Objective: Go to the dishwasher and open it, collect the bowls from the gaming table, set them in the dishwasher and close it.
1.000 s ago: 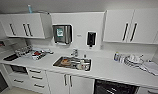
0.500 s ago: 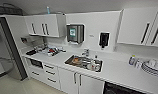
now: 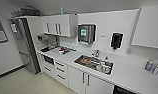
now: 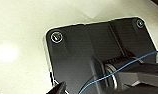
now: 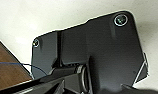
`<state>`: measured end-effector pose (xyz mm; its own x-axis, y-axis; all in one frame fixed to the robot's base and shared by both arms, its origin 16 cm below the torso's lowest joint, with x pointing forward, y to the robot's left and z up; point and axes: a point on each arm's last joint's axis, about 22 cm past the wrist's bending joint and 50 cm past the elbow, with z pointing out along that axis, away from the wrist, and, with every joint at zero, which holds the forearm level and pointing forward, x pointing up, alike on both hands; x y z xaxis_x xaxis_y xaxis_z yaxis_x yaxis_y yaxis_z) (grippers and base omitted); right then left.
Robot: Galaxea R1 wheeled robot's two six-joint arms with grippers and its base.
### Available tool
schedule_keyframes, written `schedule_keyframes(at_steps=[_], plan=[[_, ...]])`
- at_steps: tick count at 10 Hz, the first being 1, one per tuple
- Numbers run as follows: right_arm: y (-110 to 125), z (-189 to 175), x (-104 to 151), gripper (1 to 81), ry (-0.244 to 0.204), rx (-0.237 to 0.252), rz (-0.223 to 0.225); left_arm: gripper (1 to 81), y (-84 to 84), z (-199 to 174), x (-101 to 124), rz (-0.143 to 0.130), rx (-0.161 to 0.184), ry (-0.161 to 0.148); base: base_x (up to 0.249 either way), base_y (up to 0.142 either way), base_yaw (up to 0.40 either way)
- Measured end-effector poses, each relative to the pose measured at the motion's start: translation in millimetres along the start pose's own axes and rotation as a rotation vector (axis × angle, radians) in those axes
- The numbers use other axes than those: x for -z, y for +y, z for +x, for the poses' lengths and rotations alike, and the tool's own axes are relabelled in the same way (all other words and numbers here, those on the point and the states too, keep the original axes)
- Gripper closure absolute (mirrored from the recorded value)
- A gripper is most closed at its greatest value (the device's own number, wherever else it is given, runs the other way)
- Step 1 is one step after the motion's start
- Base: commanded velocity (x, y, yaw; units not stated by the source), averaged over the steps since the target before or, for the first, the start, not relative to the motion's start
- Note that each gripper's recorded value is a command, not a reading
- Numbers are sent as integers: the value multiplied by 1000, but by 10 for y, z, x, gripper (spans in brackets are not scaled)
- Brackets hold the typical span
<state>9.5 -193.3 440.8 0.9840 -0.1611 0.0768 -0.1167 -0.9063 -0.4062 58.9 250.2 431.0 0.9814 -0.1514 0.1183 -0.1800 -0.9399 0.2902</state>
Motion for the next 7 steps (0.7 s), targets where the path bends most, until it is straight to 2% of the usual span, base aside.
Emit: schedule_keyframes(at_steps=[1, 4, 5, 7], plan=[[85, 13, 31, 10, 2, 5, -11, 10, -7, 15, 2, 1, -1, 1, 0, 0, 345], [-51, -17, -17, 10, -3, 24, 7, 10, 56, 39, -15, -9, 0, 8, 0, 0, 345], [-14, -3, -3, 10, 1, 32, 3, 10, 57, -7, -14, -9, 1, -2, 0, 0, 345], [-34, -30, -10, 10, -2, 42, 6, 10, 60, -2, -15, -9, 1, -1, 0, 0, 345]])
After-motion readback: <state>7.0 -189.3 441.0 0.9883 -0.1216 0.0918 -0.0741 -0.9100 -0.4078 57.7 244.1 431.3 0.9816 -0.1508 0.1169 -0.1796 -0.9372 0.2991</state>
